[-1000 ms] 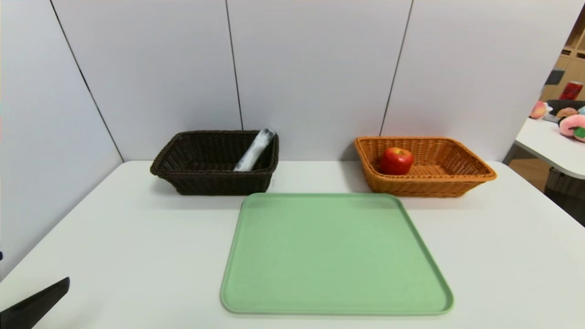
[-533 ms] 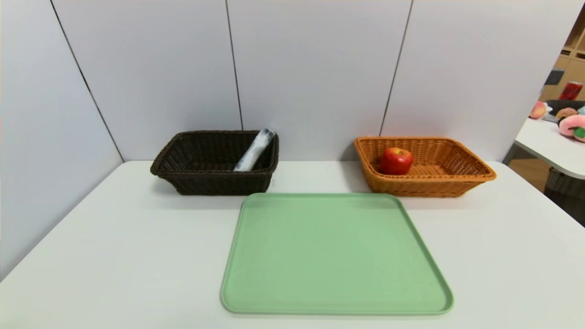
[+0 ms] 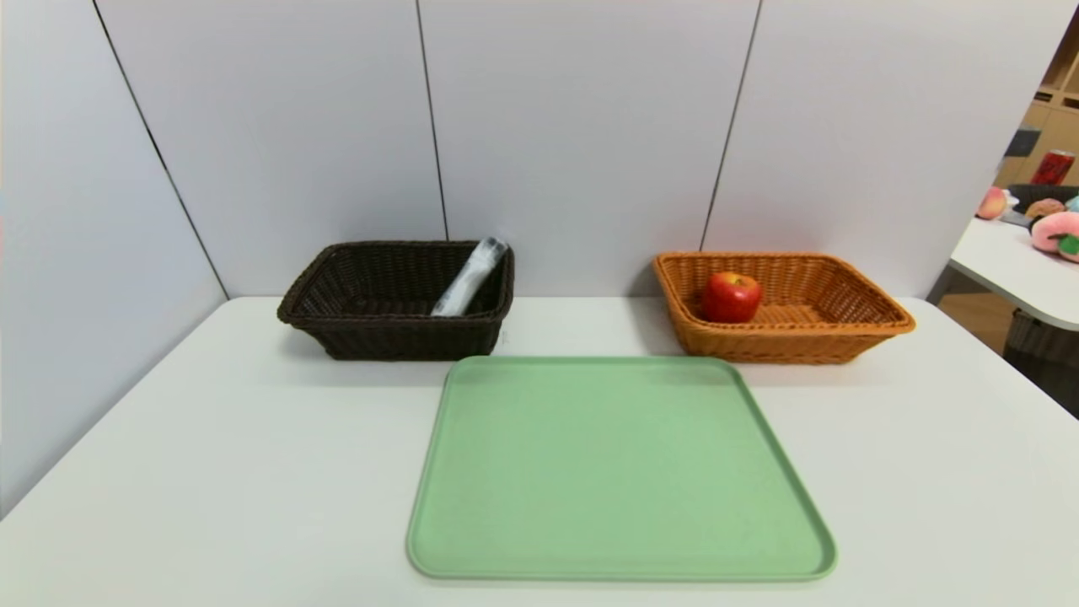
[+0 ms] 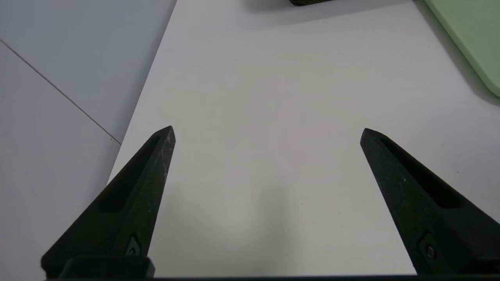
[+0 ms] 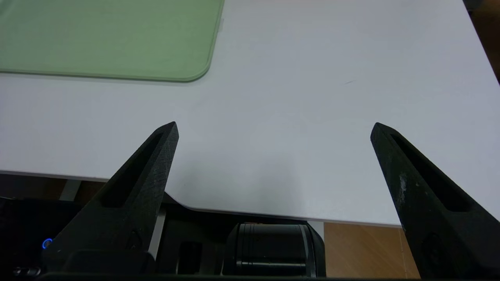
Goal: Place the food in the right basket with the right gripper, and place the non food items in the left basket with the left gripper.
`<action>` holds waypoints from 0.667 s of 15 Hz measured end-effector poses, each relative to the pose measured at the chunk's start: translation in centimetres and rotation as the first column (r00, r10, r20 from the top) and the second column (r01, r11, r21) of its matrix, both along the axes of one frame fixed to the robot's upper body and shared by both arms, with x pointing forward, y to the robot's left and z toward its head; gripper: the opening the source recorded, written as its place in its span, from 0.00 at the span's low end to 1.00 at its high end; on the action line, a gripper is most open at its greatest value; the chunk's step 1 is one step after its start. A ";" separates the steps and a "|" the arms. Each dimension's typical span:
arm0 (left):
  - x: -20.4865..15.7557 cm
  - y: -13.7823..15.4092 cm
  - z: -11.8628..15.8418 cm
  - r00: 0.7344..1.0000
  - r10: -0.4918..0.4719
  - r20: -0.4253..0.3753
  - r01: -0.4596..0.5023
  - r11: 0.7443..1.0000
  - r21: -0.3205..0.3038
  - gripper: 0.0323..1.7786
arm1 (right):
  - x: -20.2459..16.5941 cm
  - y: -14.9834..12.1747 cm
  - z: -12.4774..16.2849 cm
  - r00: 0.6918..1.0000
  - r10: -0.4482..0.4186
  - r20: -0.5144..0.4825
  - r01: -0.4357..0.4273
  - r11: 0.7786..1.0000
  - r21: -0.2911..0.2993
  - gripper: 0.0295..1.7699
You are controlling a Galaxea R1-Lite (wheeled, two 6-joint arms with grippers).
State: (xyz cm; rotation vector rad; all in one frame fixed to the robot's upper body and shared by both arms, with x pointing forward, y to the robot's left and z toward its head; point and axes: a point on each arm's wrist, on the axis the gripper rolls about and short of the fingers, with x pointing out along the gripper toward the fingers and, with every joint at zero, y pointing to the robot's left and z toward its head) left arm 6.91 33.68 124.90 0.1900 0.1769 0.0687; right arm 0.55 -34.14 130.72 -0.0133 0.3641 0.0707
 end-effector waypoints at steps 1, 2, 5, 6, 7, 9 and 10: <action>-0.2 0.0 -0.3 1.000 0.006 0.003 -0.006 1.000 0.003 0.95 | -0.1 0.0 0.0 1.000 -0.001 0.002 0.001 1.000 0.000 0.96; -0.3 0.0 -0.7 1.000 0.011 0.006 -0.011 1.000 0.004 0.95 | -0.2 0.0 -0.1 1.000 -0.003 -0.002 0.003 1.000 0.000 0.96; -0.6 0.0 -1.4 1.000 0.021 0.019 -0.022 1.000 0.003 0.95 | -1.2 0.1 -0.5 1.000 -0.017 -0.021 0.017 1.000 -0.005 0.96; -0.7 -0.1 -1.5 1.000 0.021 0.023 -0.021 1.000 0.003 0.95 | -1.7 0.2 -0.7 1.000 -0.023 -0.020 0.023 1.000 -0.004 0.96; -0.8 -0.1 -1.6 0.999 0.021 0.028 -0.021 1.000 0.004 0.95 | -2.0 0.2 -0.9 1.000 -0.027 -0.014 0.027 1.000 -0.004 0.96; -0.9 -0.1 -1.8 0.999 0.021 0.040 -0.021 1.000 0.003 0.95 | -2.8 0.3 -1.6 1.000 -0.024 0.008 0.024 1.000 0.001 0.96; -1.0 -0.1 -1.9 0.999 0.022 0.046 -0.022 1.000 0.003 0.95 | -3.3 0.4 -2.0 0.999 -0.024 0.032 0.024 1.000 0.003 0.96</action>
